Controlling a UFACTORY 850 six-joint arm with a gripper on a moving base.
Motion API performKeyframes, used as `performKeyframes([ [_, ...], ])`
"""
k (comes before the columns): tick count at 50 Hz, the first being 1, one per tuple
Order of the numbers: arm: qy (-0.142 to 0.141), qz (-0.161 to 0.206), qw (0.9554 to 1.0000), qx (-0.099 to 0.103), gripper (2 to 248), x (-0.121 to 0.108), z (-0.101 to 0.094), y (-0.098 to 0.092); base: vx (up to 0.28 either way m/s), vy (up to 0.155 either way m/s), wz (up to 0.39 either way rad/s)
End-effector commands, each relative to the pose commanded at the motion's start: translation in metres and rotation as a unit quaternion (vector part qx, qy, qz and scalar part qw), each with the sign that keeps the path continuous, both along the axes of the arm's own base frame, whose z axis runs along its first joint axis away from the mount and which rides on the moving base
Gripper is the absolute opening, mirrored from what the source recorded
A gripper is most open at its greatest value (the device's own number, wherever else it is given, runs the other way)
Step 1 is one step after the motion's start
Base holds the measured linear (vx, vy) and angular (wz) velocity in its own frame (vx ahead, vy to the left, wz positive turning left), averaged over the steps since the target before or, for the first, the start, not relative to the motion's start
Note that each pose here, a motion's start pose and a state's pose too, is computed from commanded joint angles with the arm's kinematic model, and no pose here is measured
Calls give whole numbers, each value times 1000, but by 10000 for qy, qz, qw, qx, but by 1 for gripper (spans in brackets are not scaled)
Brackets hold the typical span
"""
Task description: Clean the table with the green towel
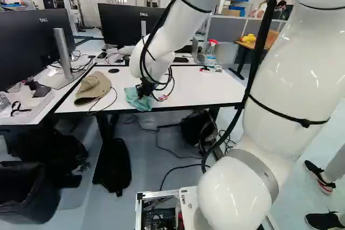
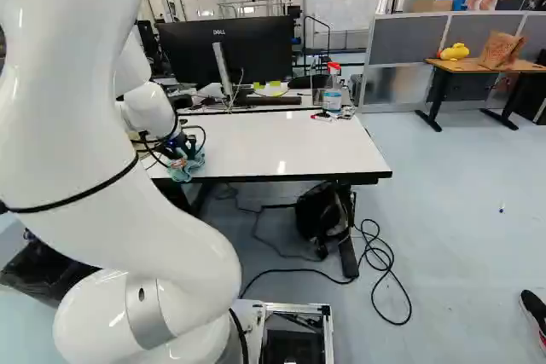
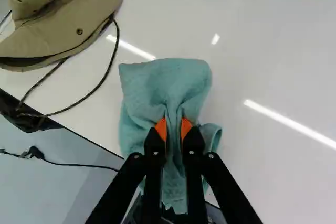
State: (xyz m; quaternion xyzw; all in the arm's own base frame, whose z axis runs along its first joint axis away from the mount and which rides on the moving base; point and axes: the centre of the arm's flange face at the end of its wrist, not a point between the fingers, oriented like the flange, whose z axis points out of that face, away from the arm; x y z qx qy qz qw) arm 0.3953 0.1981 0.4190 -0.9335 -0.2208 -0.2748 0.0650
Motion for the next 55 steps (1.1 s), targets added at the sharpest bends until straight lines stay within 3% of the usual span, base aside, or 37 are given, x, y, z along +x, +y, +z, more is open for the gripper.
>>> performKeyframes([
  [29, 9, -552, 9985, -4, 50, 8, 0, -49, 0, 0, 0],
  [45, 2, -860, 9963, -1, 50, 28, 0, -71, 0, 0, 0],
  [55, -13, -952, 9955, 5, 50, 46, 0, -74, 0, 0, 0],
])
